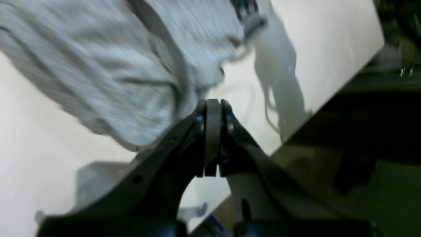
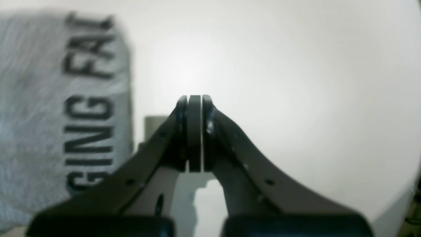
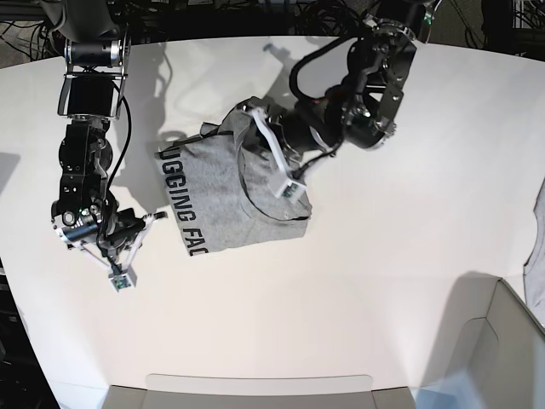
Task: Fold the T-shirt properly
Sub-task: 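Press and smooth the folded shirt with both grippers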
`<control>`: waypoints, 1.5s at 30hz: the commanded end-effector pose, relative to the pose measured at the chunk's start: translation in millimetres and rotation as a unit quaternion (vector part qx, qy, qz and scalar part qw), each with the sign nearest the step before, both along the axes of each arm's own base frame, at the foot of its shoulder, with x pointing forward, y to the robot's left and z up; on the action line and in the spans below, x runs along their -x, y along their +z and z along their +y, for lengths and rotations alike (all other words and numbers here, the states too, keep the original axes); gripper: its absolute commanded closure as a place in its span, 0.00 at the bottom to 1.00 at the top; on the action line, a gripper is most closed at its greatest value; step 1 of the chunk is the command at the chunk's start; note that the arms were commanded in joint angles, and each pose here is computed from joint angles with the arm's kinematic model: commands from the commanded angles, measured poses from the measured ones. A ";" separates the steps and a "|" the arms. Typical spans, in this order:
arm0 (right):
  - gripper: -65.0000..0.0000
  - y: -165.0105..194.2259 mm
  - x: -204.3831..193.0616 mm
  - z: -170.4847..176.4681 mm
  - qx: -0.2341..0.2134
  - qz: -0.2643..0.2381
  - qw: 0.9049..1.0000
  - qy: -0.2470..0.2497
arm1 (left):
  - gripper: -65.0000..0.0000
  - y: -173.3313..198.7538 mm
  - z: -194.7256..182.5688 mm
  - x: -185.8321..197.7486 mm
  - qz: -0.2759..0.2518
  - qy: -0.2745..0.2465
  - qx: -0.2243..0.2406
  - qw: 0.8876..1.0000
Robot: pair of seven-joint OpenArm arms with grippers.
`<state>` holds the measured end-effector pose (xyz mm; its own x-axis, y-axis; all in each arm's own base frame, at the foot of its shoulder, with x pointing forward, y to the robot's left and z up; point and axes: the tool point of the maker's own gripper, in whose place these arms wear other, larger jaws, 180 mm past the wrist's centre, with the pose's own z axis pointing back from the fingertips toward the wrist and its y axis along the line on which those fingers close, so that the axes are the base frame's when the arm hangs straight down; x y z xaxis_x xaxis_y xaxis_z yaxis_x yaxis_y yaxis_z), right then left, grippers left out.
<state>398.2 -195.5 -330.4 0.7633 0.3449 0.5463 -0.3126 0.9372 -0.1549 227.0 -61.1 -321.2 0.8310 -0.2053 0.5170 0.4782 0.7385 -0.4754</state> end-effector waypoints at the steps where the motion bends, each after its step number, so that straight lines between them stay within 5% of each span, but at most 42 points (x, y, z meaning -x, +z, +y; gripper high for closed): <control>1: 0.98 15.4 -10.6 -11.9 0.017 -0.020 1.000 -0.001 | 1.00 7.9 -11.9 0.3 -0.009 -0.012 0.016 1.000; 7: 0.98 5.9 -6.1 1.0 0.013 -0.009 0.999 0.027 | 1.00 -41.5 6.8 -20.0 0.026 0.013 -0.033 0.999; 10: 0.98 4.4 -4.0 2.2 0.021 -0.005 0.999 0.049 | 1.00 -47.4 46.6 -53.5 0.010 0.096 -0.034 0.995; 13: 0.98 2.6 0.6 -3.3 0.038 0.000 0.996 0.078 | 1.00 -43.9 101.6 -78.5 0.022 0.208 -0.028 0.977; 16: 0.98 3.7 1.2 -6.8 0.048 0.001 0.995 0.090 | 1.00 -43.5 131.7 -74.4 0.037 0.250 -0.030 0.967; 19: 0.98 14.5 -8.9 -2.4 0.045 -0.020 0.994 0.097 | 1.00 -17.6 125.3 -67.2 0.013 0.234 -0.019 0.972; 23: 0.98 28.3 -30.3 21.8 0.021 -0.061 0.991 0.120 | 1.00 5.4 68.0 -44.5 -0.009 0.154 0.010 0.988; 28: 0.98 14.1 -52.6 53.8 0.005 -0.047 0.986 0.161 | 1.00 -3.9 -4.5 -20.5 -0.003 0.018 -0.002 1.000; 32: 0.98 -6.8 -61.7 59.7 -0.027 -0.027 0.987 0.155 | 1.00 -28.1 -25.9 -12.8 0.005 -0.028 -0.026 0.999; 41: 0.98 -62.3 -20.1 41.4 -0.007 0.068 0.986 0.154 | 1.00 -89.4 5.1 -46.5 0.041 0.046 -0.074 0.995; 45: 0.98 -79.0 27.6 55.2 0.059 0.117 0.954 0.271 | 1.00 -76.4 58.9 -93.7 0.036 0.163 -0.049 0.985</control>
<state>366.8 -150.1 -414.8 0.5759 0.7681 0.2798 -0.7704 0.6245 -0.1286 302.1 -6.7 -412.0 0.9236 0.0221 0.3826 0.1590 0.8863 -0.4349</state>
